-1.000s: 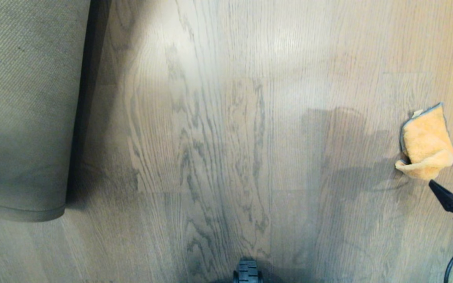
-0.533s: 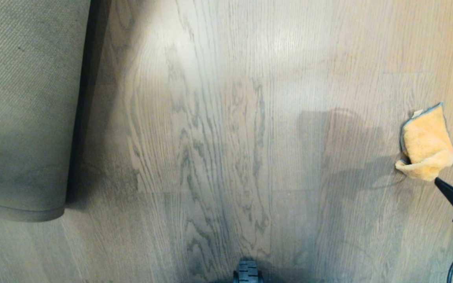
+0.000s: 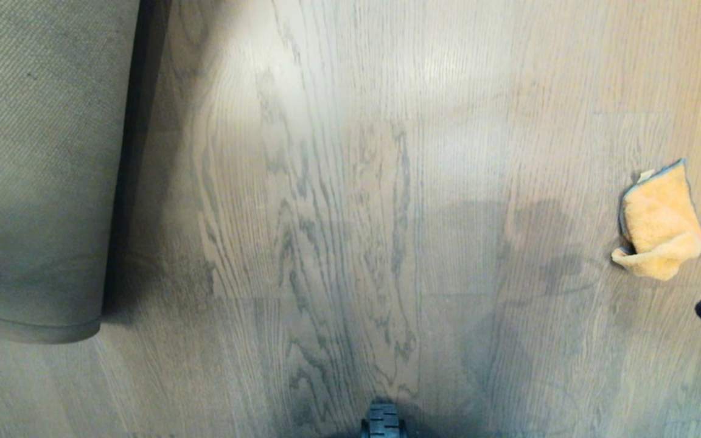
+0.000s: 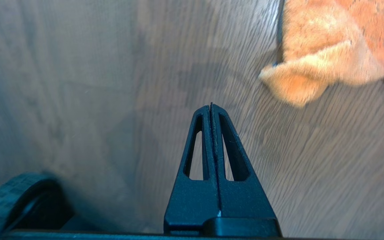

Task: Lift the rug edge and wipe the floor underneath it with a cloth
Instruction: Lay down the carpet

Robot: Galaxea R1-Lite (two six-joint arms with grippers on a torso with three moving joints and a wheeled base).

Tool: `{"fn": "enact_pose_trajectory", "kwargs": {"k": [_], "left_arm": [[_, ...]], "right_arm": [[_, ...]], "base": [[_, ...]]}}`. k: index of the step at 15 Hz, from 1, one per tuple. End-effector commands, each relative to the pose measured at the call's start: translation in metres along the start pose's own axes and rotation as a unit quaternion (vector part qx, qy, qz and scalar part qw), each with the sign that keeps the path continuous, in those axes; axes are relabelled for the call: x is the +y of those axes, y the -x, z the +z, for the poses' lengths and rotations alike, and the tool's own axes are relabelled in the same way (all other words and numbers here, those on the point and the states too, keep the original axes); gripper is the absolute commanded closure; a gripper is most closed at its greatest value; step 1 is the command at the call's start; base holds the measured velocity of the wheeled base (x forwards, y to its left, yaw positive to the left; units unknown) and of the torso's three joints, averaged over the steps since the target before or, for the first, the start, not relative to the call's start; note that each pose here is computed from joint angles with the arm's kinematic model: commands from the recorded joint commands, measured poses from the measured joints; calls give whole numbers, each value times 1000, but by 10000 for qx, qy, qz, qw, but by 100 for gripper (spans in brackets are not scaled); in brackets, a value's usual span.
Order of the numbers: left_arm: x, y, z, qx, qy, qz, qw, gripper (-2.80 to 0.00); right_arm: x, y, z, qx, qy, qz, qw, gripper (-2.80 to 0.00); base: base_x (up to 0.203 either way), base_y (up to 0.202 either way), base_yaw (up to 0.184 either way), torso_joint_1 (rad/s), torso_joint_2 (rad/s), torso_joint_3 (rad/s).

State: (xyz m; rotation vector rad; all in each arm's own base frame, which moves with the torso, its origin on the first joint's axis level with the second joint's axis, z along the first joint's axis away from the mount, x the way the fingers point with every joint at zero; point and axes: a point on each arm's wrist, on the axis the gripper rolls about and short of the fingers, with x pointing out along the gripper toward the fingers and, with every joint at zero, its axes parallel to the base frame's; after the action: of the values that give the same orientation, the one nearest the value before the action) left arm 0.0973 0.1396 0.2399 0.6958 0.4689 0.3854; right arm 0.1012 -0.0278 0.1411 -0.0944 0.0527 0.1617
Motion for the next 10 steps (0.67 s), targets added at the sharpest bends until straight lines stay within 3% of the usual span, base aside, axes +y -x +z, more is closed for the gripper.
{"fn": "enact_pose_trajectory", "kwargs": {"k": [1, 3, 8, 10], "left_arm": [[-1, 2, 0, -19, -33, 5, 10000, 0], [-2, 3, 0, -20, -30, 0, 10000, 0], [-2, 4, 1, -28, -10, 36, 10000, 0], [-2, 4, 2, -37, -16, 37, 10000, 0]], "right_arm": [[23, 38, 3, -72, 56, 45, 9999, 0], [33, 54, -2, 226, 46, 11, 9997, 0], [34, 60, -37, 1171, 425, -1141, 9856, 0], [35, 63, -42, 1405, 224, -1320, 9810, 0]], "base": [[0, 0, 0, 0, 0, 0], [0, 0, 0, 0, 0, 0], [0, 0, 0, 0, 0, 0], [0, 0, 0, 0, 0, 0]]}}
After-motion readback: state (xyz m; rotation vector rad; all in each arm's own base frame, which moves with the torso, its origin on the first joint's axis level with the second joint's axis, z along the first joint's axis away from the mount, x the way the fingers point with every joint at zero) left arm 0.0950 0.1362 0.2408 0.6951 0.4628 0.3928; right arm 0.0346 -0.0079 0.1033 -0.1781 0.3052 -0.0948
